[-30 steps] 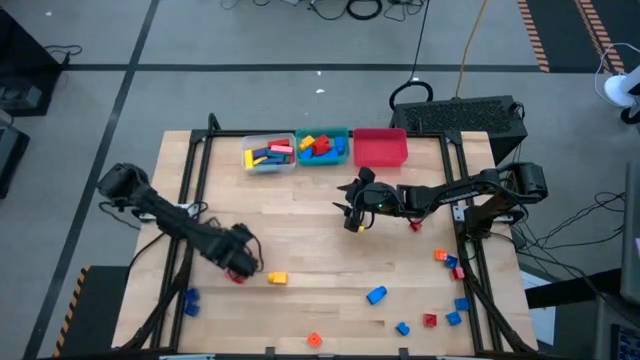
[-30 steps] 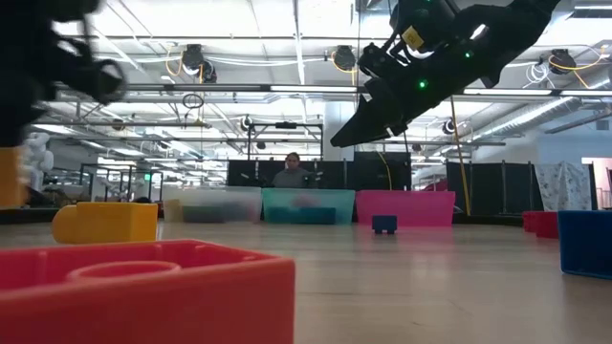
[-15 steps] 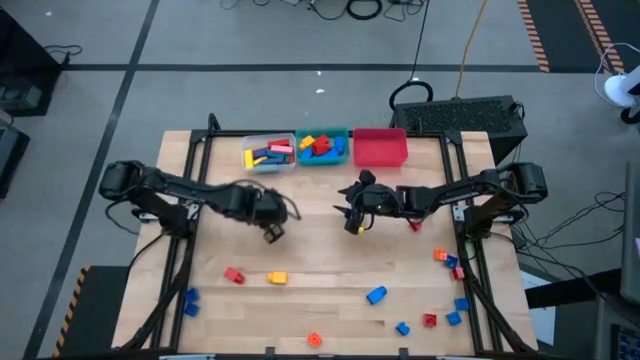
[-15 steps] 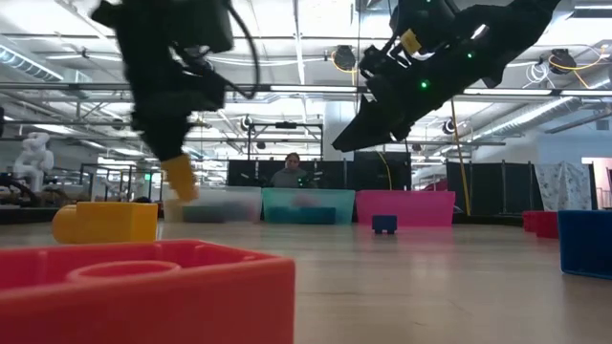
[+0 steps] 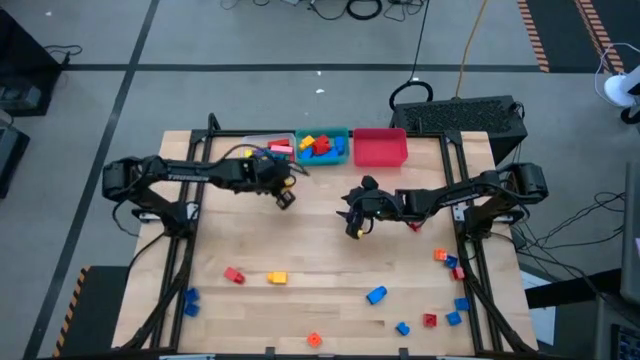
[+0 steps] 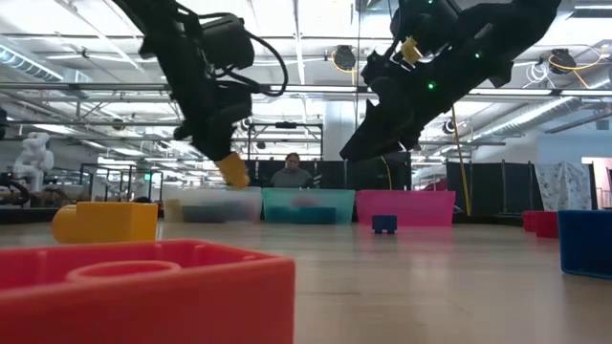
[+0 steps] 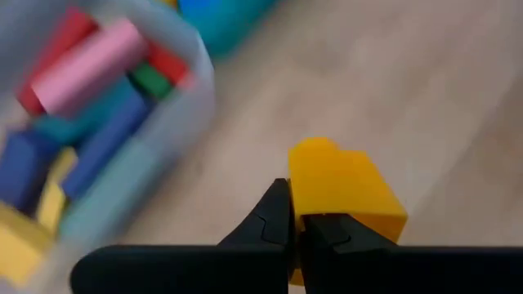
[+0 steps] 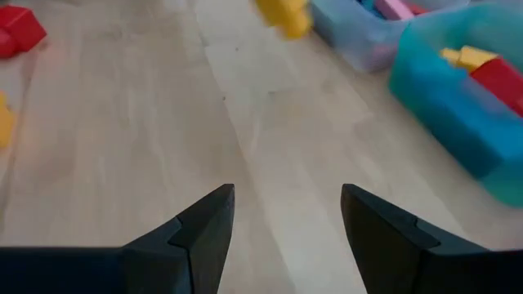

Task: Sort blocks by size
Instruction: Put the yellow 1 stud game piece into the green bin

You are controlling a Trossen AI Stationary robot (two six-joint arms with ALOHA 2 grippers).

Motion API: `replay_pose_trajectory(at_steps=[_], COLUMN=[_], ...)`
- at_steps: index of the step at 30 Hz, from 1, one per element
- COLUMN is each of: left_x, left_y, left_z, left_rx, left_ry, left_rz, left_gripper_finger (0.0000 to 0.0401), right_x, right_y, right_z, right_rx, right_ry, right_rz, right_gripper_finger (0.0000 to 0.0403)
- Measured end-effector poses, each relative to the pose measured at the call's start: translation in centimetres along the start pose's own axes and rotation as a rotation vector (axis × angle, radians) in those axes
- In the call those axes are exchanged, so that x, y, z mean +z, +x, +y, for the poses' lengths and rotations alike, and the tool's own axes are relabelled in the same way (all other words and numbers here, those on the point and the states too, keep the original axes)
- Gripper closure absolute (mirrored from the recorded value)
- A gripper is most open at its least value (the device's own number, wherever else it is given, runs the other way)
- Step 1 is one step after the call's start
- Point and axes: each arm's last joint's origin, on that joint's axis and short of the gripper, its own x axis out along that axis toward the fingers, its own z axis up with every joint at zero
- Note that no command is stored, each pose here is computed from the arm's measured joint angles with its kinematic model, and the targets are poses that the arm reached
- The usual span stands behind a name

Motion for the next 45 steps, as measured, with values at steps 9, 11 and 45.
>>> replay_pose_trajectory(at_steps=[9, 11, 45], left_x=[3.1, 3.6, 10.9], left_y=[0.7, 0.9, 10.5], left_z=[4.2, 5.0, 6.5], left_rx=[0.017, 0.025, 0.051], left_ry=[-0.094, -0.104, 0.117], left_rz=[-0.172, -0.209, -0.303], left_gripper_finger=[0.0391, 0.0391, 0.0386], right_x=[-0.4, -0.4, -1.8], right_y=[-0.5, -0.6, -1.5], right_z=[1.6, 1.9, 3.5], right_rx=[0.044, 0.052, -0.063], right_ry=[0.054, 0.07, 0.201], right_rz=[0.002, 0.003, 0.04], right_gripper_finger=[0.0193, 0.0193, 0.0193])
